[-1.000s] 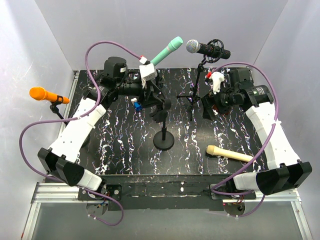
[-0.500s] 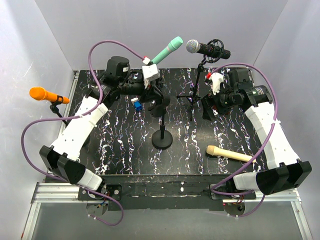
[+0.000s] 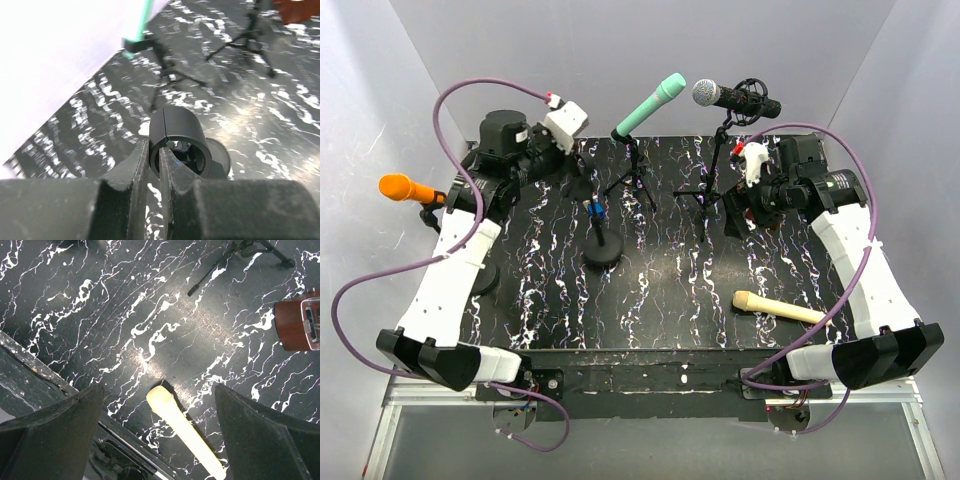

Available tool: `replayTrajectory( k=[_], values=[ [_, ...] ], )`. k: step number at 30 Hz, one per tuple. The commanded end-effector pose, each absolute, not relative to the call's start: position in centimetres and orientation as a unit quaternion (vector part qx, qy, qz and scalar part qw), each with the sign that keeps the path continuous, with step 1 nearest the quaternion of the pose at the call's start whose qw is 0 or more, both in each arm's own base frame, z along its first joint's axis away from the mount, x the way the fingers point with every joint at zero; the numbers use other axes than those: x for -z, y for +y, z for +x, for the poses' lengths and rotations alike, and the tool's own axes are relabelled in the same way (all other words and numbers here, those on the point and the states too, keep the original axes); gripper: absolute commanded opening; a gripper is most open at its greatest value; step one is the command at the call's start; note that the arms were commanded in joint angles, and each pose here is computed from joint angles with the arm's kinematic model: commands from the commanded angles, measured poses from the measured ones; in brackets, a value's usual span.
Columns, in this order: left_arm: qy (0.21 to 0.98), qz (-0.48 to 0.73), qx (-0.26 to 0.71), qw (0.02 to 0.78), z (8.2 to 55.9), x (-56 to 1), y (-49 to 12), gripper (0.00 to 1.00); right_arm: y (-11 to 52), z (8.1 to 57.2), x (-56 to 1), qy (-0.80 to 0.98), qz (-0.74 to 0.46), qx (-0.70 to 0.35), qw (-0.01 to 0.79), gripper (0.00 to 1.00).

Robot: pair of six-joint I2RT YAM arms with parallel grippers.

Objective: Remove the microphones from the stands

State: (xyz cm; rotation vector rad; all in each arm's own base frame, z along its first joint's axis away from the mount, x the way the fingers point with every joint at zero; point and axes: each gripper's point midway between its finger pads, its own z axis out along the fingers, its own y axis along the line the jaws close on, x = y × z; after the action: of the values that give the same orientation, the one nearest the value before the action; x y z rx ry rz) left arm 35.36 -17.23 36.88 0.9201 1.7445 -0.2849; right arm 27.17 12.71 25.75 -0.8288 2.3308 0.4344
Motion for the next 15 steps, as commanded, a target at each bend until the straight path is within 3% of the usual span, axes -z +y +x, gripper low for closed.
replayTrajectory(
  k=[1,9,15],
  values=[
    [0.722,0.301,0.017,0.623,37.7,-41.4,-12.3,0.0,13.7,28.3,-28.0,0.866,-0.317,-0.177,0.343,0.98],
    [0.718,0.246,-0.071,0.647,41.3,-41.3,-8.9,0.0,14.0,28.9,-28.6,0.863,-0.319,-0.179,0.349,0.98],
    [0.735,0.229,-0.099,0.631,41.7,-38.0,-7.5,0.0,13.8,28.6,-28.5,0.862,-0.321,-0.176,0.351,0.98]
  ],
)
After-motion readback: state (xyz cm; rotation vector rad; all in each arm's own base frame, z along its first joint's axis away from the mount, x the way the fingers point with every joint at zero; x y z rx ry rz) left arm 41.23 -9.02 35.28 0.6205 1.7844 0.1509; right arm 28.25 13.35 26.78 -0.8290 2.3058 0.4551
